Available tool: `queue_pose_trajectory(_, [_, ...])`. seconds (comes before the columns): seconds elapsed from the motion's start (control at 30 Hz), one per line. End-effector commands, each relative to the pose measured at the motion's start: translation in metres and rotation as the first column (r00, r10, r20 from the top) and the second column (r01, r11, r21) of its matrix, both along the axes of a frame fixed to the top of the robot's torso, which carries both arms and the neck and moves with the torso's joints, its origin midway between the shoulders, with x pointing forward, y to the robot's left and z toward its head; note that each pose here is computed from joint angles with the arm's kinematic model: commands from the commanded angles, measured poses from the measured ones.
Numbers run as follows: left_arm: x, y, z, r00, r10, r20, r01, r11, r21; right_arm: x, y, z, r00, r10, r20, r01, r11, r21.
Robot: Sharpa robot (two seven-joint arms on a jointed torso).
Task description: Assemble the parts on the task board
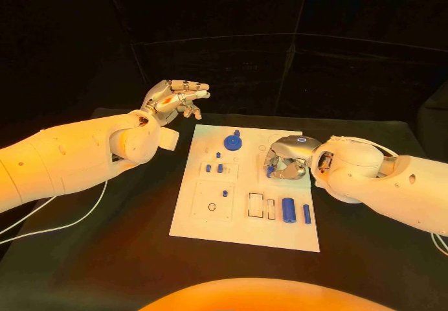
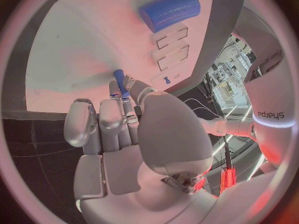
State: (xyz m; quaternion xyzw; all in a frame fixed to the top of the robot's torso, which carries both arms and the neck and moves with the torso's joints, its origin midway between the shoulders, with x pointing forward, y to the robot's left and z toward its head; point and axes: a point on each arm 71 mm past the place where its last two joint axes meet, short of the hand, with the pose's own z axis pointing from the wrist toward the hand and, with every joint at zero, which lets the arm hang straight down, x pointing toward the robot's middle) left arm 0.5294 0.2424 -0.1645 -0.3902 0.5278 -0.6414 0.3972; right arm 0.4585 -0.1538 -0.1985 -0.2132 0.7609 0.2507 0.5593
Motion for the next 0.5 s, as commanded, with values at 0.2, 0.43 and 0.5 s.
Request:
queue_pose_trajectory(0.2, [0.0012,0.0,0.0013,1.0,-0.004,0.006,0.004,1.0,-0.008,-0.014,-0.003,0.021,0.996,-0.008,0.088,-0.006,0.987,0.159])
queue_pose_trajectory(0.43, [0.0021,-0.001,0.0009,1.0,-0.006,0.006,0.006,1.0,-0.008,-0.024,0.006,0.037,0.996,0.017,0.091,-0.037,0.972,0.233])
queue_pose_trajectory(0.5, [0.0022,-0.002,0.0008,1.0,-0.008,0.006,0.008,1.0,-0.009,-0.028,0.015,0.04,0.995,0.04,0.088,-0.061,0.965,0.254])
